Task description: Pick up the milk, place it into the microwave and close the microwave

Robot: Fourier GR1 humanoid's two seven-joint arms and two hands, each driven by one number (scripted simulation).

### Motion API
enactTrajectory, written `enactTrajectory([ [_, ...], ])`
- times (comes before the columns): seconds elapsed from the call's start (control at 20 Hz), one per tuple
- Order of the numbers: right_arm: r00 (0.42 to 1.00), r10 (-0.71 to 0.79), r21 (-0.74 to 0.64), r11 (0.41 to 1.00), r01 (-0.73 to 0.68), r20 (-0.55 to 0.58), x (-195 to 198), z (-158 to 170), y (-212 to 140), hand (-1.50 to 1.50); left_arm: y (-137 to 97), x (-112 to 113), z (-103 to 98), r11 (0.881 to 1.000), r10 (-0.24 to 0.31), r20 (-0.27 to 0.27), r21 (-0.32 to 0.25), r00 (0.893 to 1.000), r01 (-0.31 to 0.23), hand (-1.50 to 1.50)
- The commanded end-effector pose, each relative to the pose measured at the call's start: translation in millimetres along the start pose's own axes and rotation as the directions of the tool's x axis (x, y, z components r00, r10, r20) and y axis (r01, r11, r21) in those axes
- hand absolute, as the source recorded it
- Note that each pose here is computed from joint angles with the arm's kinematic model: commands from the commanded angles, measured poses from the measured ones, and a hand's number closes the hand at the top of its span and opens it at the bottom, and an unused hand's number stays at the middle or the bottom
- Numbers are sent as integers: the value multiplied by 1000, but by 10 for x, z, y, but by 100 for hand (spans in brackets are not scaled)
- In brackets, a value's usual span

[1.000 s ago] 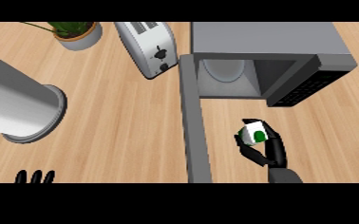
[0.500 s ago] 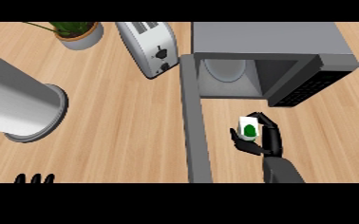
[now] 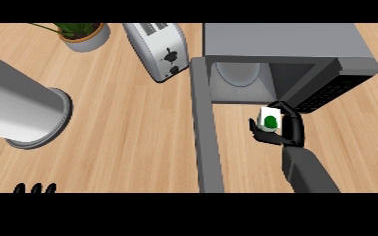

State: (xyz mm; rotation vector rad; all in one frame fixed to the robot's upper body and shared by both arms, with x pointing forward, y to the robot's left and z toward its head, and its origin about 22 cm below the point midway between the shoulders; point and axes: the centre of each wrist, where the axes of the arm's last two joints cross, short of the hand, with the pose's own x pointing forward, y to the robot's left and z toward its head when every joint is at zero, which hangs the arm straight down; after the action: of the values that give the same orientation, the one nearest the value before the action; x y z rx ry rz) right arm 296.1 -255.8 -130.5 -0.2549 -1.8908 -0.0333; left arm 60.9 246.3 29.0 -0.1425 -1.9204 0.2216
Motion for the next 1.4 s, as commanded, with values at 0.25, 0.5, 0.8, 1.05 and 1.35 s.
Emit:
enactTrajectory([
  [0.25, 995, -17, 15, 1000, 15, 102, 39, 140, -45, 150, 23, -49, 14, 1000, -3, -7, 6, 1000, 3, -150],
  [0.5, 996, -18, 35, 999, 16, 82, 230, 217, -221, 150, 62, -7, 73, 1000, 0, -23, -7, 1000, -1, -150],
  [0.8, 998, 37, 58, 998, -40, 49, 620, 307, -362, 150, -205, 35, 155, 999, 25, -18, -20, 1000, -26, -150],
  [1.05, 992, -100, 118, 989, 91, 79, 965, 566, -397, 150, -153, -5, 141, 1000, 21, -7, 13, 1000, -21, -150],
  [1.35, 953, -297, 127, 949, 288, 60, 1315, 305, -71, 150, 23, 121, 234, 1000, 14, 8, 26, 1000, -14, -150],
])
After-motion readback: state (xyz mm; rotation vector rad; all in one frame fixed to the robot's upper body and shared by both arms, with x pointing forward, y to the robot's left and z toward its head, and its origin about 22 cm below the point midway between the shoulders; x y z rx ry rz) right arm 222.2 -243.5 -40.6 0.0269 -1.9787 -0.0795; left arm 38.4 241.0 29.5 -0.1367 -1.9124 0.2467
